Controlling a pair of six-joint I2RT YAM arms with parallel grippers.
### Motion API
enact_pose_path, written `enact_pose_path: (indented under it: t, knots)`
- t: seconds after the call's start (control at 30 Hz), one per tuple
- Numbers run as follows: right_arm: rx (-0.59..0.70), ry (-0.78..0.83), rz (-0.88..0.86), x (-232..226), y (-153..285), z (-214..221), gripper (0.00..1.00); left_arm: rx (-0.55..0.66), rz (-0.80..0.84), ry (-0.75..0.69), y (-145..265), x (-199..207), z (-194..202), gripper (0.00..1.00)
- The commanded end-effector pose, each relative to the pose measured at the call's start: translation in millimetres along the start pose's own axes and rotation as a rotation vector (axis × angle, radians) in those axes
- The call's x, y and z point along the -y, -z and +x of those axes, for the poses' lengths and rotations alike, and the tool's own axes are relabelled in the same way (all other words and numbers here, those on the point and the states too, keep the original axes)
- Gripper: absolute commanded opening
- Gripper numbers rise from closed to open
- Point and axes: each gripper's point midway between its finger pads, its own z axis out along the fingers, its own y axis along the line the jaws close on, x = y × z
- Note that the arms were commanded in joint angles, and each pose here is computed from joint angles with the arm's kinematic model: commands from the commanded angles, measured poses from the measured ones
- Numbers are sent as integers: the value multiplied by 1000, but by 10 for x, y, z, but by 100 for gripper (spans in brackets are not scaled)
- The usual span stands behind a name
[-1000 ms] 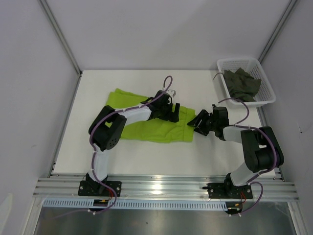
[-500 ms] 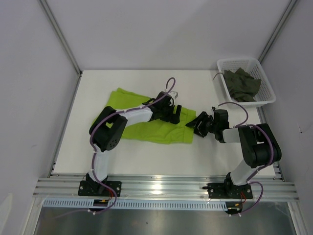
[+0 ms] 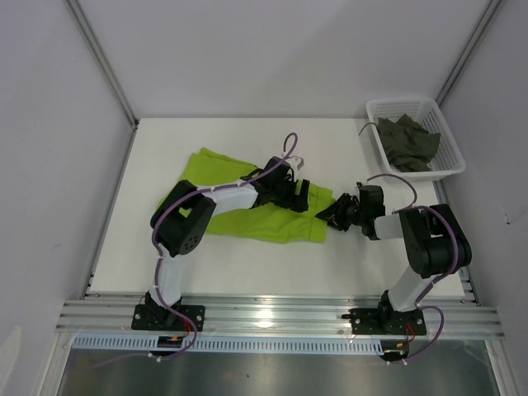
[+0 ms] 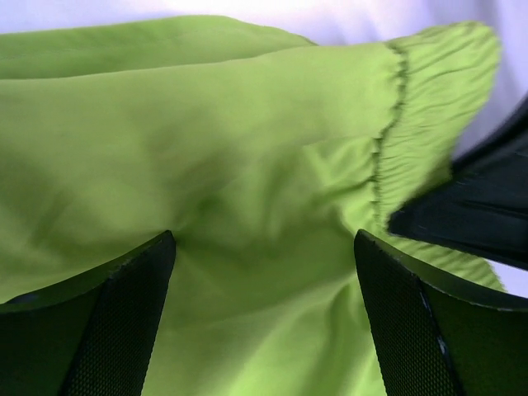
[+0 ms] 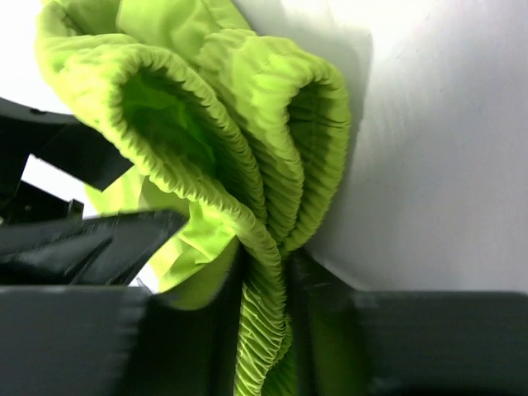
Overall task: Fold and stack the shorts
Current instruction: Fold the shorts
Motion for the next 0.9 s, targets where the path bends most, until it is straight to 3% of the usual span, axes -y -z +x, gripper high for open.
enact_pose_path:
  t: [0.0, 0.07, 0.27, 0.47, 0.67, 0.73, 0.87]
  knots:
    - [-18, 22, 74, 141, -59, -11, 23, -109, 126, 72, 11, 302, 352, 91]
    - [-22, 35, 123, 154, -20, -39, 13, -109, 78, 92, 26, 217, 342, 91]
    - [4, 170, 310, 178, 276, -216, 0, -13, 98, 187, 317, 107, -54, 91]
    - [39, 212, 372, 86, 574, -279, 0, 167, 74, 255, 853, -122, -384, 92]
    - [78, 243, 391, -28, 753, -336, 0, 356, 116, 379, 1072, -195, -299, 92]
    - [85, 275, 399, -89, 791, -406, 0, 353, 103, 394, 1045, -228, -241, 90]
    - [80, 326, 469, -133, 926, -492, 0, 231, 40, 393, 765, -355, -24, 86]
